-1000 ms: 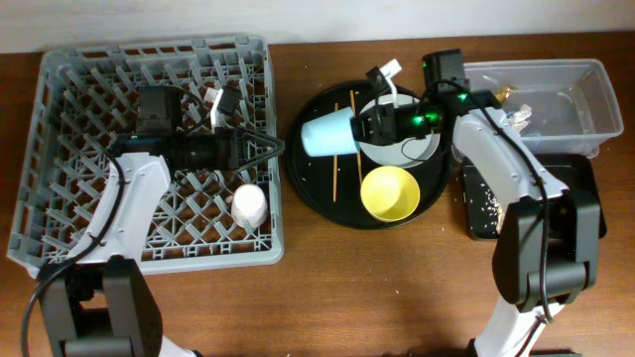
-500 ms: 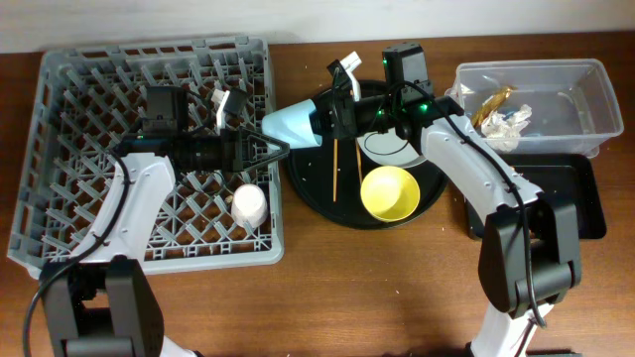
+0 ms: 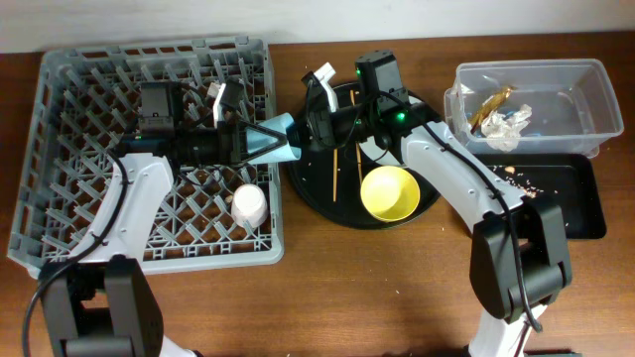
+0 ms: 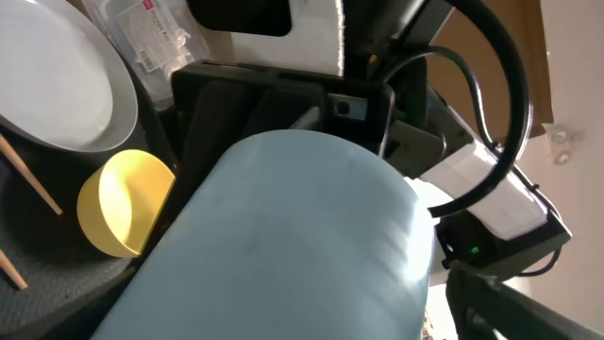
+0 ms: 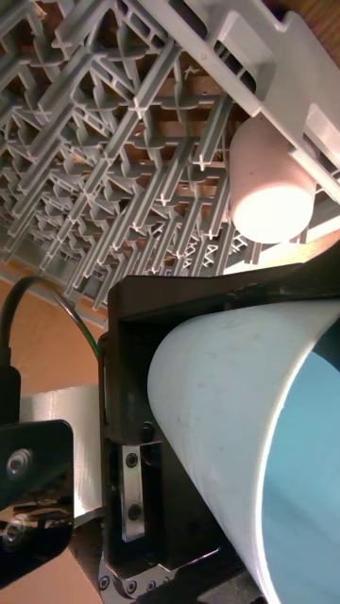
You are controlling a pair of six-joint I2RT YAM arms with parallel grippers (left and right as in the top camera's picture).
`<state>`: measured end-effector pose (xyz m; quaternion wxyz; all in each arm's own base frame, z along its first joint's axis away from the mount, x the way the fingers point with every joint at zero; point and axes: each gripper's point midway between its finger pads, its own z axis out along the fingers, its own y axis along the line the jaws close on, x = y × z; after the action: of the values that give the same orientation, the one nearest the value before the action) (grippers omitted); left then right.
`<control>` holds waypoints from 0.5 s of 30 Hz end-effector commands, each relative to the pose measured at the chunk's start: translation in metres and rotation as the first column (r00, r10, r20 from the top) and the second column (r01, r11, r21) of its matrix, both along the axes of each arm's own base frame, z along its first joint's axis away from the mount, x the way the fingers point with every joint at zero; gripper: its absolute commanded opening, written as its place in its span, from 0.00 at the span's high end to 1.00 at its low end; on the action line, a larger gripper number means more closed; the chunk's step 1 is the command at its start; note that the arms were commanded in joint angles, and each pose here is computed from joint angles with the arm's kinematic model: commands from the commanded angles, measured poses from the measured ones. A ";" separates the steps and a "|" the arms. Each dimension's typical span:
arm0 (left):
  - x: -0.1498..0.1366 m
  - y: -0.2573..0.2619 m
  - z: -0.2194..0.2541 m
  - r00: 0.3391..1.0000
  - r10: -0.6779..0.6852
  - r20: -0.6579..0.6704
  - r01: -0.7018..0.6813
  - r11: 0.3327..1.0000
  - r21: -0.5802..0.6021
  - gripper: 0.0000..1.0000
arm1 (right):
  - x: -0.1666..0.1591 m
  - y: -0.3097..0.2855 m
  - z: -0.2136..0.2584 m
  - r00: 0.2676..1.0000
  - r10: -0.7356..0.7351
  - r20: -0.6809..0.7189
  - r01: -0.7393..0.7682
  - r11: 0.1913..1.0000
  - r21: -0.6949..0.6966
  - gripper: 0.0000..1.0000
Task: Sort waste into correct bins and load items into the dishwasher rack
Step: 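Hand the blue cup from the right gripper to the left gripper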
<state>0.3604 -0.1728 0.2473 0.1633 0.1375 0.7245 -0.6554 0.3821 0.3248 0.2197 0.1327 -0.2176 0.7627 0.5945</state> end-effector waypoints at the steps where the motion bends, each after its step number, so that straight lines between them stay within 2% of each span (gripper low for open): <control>1: -0.005 -0.002 0.007 1.000 -0.030 -0.006 0.030 0.999 -0.037 0.11 | 0.004 0.004 -0.001 0.999 -0.032 0.021 0.033 0.999 -0.031 0.96; 5: -0.006 -0.003 0.009 0.999 -0.039 -0.005 0.039 0.998 -0.050 0.36 | 0.007 0.003 -0.004 0.998 -0.049 0.027 0.050 0.998 -0.043 0.96; 7: -0.006 -0.003 0.009 0.999 -0.039 -0.005 0.039 0.998 -0.050 0.44 | 0.007 0.003 -0.003 0.998 -0.049 0.027 0.050 0.998 -0.043 0.96; 8: -0.006 -0.003 0.009 0.999 -0.039 -0.005 0.039 0.998 -0.050 0.47 | 0.007 0.003 -0.004 0.998 -0.050 0.028 0.051 0.998 -0.044 0.92; 10: -0.006 -0.003 0.009 0.999 -0.039 -0.004 0.039 0.998 -0.049 0.54 | 0.008 0.003 -0.004 0.998 -0.055 0.030 0.056 0.997 -0.047 0.62; 12: -0.006 -0.003 0.009 0.999 -0.039 -0.001 0.039 0.998 -0.049 0.58 | 0.008 0.002 -0.004 0.998 -0.055 0.030 0.057 0.997 -0.047 0.57; 13: -0.006 -0.003 0.010 0.999 -0.039 0.006 0.039 0.998 -0.049 0.58 | 0.009 0.001 -0.004 0.998 -0.057 0.029 0.059 0.997 -0.047 0.49; 15: -0.004 -0.002 0.011 0.999 -0.037 0.027 0.038 0.998 -0.048 0.59 | 0.016 -0.007 -0.005 0.997 -0.079 0.026 0.080 0.996 -0.049 0.22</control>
<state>0.3659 -0.1704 0.2387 0.1644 0.1297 0.7317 -0.6487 0.3748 0.3268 0.2339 0.1258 -0.2258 0.7498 0.6091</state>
